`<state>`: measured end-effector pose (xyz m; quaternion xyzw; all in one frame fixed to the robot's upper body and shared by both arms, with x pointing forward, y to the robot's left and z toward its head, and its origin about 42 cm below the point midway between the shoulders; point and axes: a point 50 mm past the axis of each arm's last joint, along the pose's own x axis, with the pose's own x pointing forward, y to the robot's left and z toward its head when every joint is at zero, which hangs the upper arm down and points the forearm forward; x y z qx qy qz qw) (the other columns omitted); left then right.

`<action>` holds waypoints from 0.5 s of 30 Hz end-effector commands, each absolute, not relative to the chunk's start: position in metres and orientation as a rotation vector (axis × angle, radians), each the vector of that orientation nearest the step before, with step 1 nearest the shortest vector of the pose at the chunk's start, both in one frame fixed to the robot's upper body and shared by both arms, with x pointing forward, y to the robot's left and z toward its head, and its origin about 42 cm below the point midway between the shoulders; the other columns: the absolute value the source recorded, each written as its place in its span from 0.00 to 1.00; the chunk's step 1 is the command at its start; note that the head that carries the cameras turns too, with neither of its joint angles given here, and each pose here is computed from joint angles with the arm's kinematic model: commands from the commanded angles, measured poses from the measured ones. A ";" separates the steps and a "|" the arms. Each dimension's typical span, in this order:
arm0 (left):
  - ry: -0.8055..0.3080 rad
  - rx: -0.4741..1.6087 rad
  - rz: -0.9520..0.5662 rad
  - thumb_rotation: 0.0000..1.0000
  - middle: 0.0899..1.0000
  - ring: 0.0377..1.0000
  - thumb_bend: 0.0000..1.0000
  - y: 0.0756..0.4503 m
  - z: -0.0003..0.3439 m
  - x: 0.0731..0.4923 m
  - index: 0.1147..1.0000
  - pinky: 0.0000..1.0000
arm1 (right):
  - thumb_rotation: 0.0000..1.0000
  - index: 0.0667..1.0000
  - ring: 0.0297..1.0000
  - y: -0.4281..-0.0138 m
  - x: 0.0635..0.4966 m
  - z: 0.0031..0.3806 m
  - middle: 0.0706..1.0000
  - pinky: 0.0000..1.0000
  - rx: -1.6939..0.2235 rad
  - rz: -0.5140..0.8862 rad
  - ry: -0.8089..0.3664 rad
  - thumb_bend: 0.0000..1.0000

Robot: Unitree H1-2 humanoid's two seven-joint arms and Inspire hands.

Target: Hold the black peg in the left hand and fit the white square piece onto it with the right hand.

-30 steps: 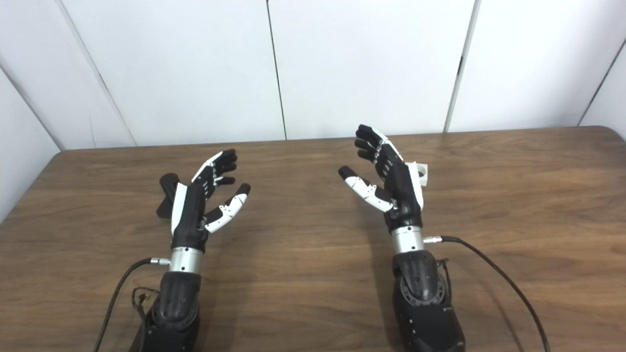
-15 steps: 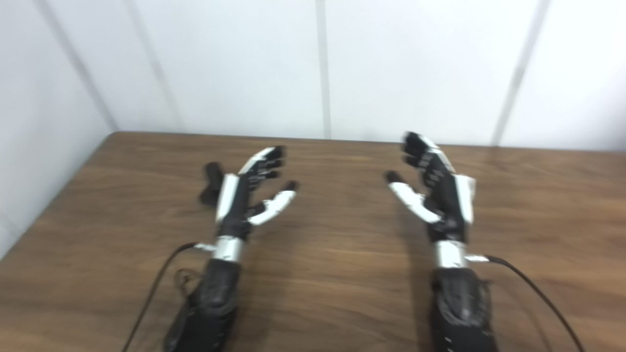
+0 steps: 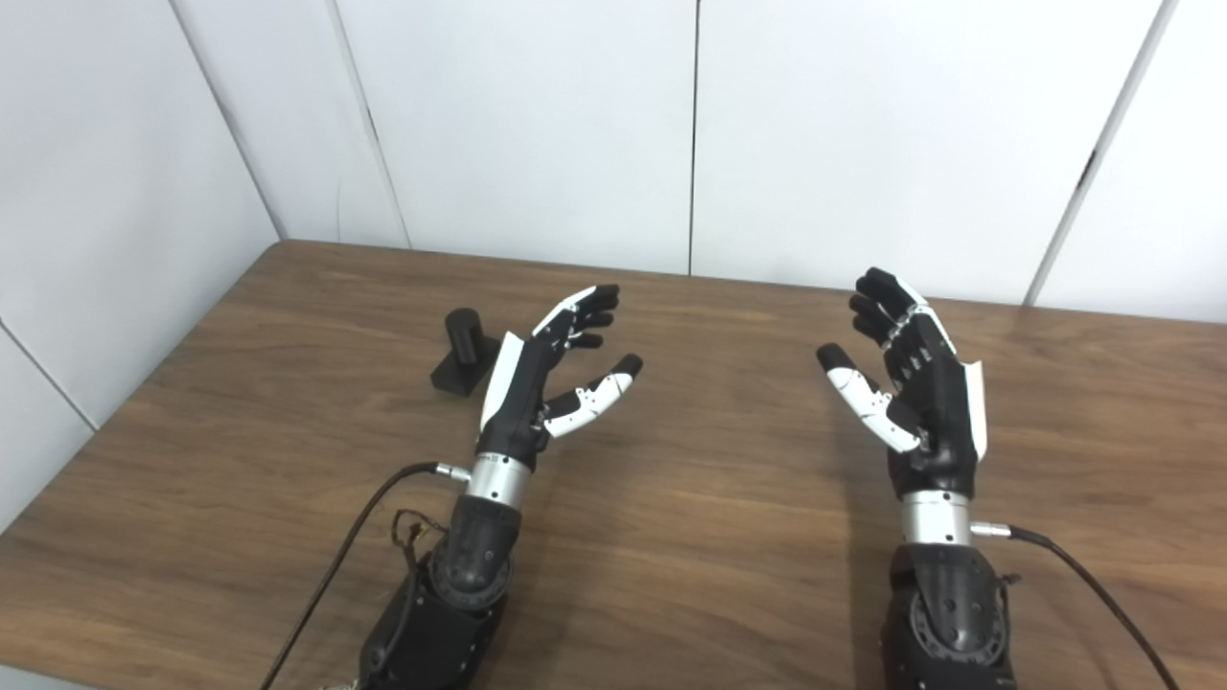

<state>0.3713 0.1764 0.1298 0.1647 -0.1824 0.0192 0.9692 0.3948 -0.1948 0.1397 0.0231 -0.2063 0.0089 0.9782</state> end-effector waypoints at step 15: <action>-0.422 0.596 0.177 0.21 0.81 0.79 0.55 0.220 0.164 0.374 0.76 0.71 | 0.26 0.77 0.80 -0.225 0.369 0.093 0.80 0.80 0.009 -0.022 -0.290 0.65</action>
